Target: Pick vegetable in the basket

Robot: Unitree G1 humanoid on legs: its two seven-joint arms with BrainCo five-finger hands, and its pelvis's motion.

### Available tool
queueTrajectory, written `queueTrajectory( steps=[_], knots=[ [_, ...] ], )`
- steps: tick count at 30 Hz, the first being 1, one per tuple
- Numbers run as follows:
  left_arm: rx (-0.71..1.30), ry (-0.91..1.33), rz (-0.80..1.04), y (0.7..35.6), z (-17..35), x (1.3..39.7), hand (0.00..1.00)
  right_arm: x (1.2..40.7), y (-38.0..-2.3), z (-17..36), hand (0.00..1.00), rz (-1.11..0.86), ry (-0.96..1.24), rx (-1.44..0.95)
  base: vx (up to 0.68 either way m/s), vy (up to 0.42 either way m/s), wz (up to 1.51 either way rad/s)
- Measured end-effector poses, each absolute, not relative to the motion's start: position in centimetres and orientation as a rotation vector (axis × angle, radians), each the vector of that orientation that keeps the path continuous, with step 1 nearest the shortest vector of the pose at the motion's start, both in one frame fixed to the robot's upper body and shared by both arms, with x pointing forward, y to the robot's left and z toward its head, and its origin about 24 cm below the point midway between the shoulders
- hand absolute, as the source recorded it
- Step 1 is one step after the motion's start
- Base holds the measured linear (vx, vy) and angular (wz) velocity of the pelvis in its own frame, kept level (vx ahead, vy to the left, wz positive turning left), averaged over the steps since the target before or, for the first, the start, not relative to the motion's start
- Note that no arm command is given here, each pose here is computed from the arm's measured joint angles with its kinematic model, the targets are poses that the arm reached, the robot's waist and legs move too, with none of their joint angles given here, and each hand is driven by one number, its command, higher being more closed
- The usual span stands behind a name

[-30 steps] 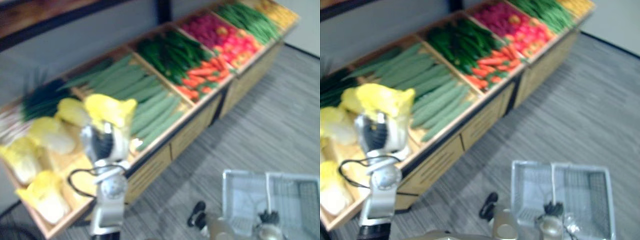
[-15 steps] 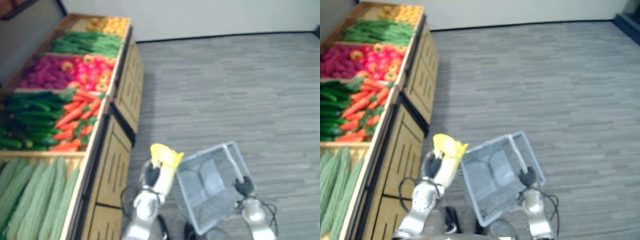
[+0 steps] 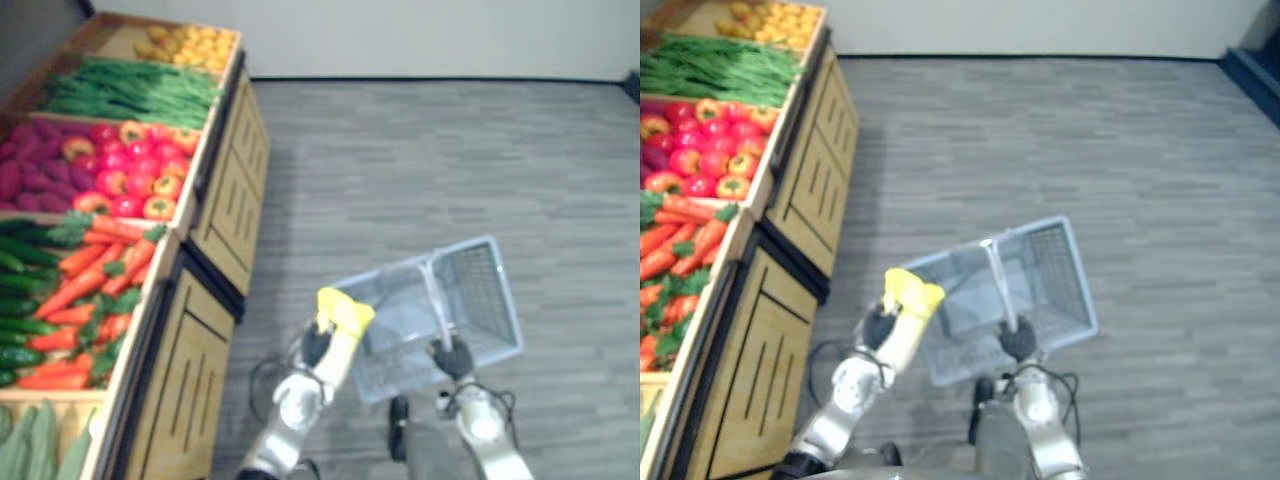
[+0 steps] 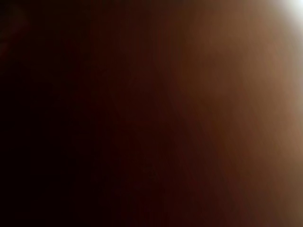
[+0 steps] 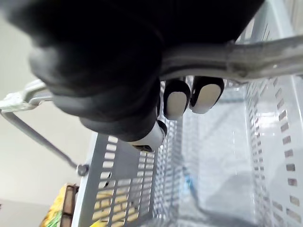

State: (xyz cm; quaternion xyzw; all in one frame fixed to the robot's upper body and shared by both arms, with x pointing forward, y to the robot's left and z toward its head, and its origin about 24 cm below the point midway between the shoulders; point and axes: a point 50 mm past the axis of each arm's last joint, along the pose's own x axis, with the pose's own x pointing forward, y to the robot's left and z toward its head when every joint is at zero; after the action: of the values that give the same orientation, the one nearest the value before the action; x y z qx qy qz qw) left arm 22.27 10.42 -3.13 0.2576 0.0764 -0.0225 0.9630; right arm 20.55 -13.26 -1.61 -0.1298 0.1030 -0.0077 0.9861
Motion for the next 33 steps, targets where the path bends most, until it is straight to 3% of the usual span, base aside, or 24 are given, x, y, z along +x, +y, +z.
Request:
queueTrajectory(
  steps=[2,3,7,13,21,28,33],
  knots=[
    [0.508,0.189,-0.088,9.3,-4.0,21.7,1.0,20.4,-12.3,-1.6,1.0,0.035,0.206,-0.215,0.43,-0.295,0.17],
    [0.505,0.195,-0.093,9.2,-4.1,21.7,0.0,20.3,-12.1,-1.6,1.0,0.047,0.211,-0.196,0.37,-0.278,0.26],
    [0.42,0.267,-0.145,7.3,-5.3,20.6,0.0,19.7,-11.8,-2.1,1.0,0.083,0.238,-0.176,0.39,-0.145,0.05],
    [0.396,0.186,-0.202,5.1,-3.6,22.2,0.0,20.0,-11.6,-0.7,1.0,0.091,0.177,-0.158,0.31,0.021,0.24],
    [0.411,0.11,-0.213,4.6,-2.1,22.8,0.0,18.6,-14.9,-2.3,1.0,-0.047,0.266,-0.191,0.37,0.236,0.94],
    [0.451,0.08,0.013,10.7,-1.1,22.0,0.0,15.3,-21.2,-7.5,1.0,-0.412,0.546,-0.183,0.4,0.063,1.49],
    [0.469,0.146,-0.018,12.1,-2.6,20.7,0.0,10.0,-26.0,-10.2,1.0,-0.781,0.734,-0.108,0.26,-0.236,2.21]
  ],
)
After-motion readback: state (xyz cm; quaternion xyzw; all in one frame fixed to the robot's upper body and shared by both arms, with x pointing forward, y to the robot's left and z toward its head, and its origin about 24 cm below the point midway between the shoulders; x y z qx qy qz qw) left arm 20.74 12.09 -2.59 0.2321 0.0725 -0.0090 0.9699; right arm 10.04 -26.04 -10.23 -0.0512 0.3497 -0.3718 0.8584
